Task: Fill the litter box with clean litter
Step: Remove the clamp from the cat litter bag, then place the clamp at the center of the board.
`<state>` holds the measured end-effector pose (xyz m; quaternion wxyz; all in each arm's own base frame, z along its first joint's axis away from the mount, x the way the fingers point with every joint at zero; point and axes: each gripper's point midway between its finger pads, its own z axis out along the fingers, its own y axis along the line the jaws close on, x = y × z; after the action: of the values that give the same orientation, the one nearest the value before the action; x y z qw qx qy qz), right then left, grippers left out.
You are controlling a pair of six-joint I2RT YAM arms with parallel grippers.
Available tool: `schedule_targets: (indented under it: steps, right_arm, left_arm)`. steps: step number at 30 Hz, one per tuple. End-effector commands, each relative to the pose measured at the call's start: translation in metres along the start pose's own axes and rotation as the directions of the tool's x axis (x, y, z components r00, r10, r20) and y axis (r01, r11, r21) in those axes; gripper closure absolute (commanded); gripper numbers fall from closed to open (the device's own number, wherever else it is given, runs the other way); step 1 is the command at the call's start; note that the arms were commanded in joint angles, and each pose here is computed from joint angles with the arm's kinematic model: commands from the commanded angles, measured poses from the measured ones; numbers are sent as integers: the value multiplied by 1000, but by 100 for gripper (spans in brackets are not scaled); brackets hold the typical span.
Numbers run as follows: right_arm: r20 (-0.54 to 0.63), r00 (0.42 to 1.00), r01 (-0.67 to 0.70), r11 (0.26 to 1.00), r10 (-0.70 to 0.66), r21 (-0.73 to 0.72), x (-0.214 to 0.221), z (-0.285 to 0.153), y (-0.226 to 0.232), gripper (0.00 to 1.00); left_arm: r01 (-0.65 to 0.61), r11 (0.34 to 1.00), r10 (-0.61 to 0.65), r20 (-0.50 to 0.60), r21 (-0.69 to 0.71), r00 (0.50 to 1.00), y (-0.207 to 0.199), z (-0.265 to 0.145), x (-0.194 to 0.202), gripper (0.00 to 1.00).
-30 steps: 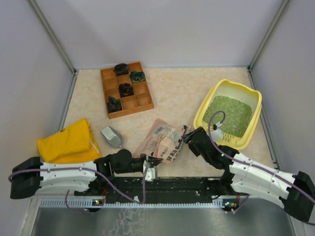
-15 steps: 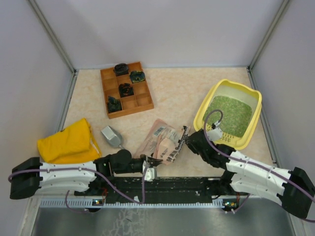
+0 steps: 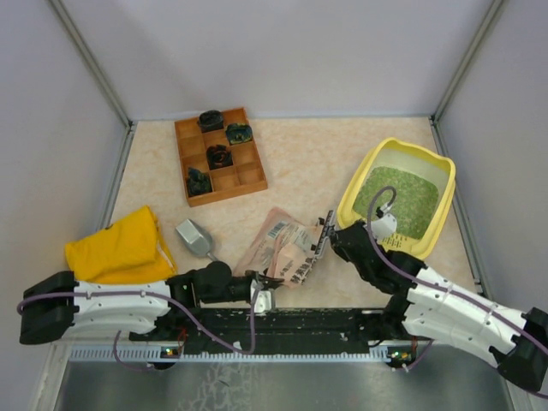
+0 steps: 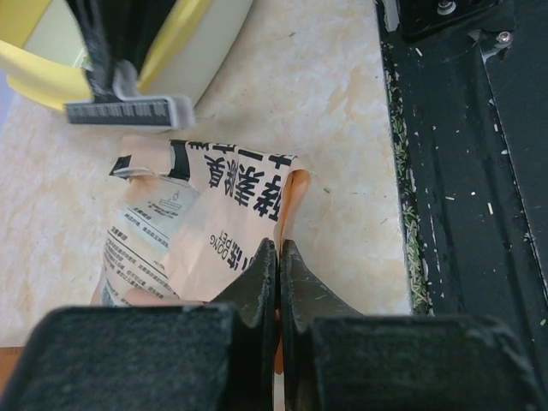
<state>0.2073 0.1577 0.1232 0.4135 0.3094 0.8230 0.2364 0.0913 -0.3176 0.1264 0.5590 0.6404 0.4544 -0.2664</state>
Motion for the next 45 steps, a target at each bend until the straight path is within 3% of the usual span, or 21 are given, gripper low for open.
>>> schedule_targets:
  steps: [1,6,13,15,18,21,25,32,35,40,42,45]
  right_arm:
    - [98,993,78,989,-67,-122,-42,-27,49,100]
    - [174,956,266,947,-236,-180,-66,-42,84,100]
    - [205,881,459,876,-427,-146,-94,-19,116,100]
    - [206,875,469,872,-438,-140,-101,-4,125,100]
    - [201,874,474,868,-442,-150,-109,26,138,100]
    - [206,854,509,851,-479,-130,-116,64,143,100]
    - [143,835,546,832,-531,-96,-120,116,145,100]
    - [50,843,538,837,-536,-98,-117,203,148,100]
    - [3,844,534,841,-536,-92,-110,236,145,100]
    - [-77,835,542,839,-545,-53,-101,279,130,99]
    - [-109,829,547,836,-548,-39,-100,288,125,90]
    - [-141,825,550,835,-547,-18,-103,288,118,64]
  left_arm:
    - [21,997,-15,81,-74,997,17,7,-24,100]
    - [87,990,-82,45,-113,996,21,9,-13,99]
    - [260,938,-271,-18,-229,962,33,6,1,57]
    - [370,872,-394,-13,-320,919,44,2,5,46]
    - [444,818,-477,0,-365,879,49,1,5,29]
    - [537,741,-574,34,-403,818,52,-1,6,20]
    - [667,588,-728,59,-457,683,52,-6,20,17]
    - [770,508,-815,73,-386,574,35,-6,18,18]
    - [786,505,-820,85,-357,565,34,-8,10,18]
    - [770,553,-796,73,-317,601,31,-13,4,18]
    - [759,560,-789,65,-331,610,32,-17,6,18]
    - [741,530,-800,46,-412,598,38,-24,17,17]
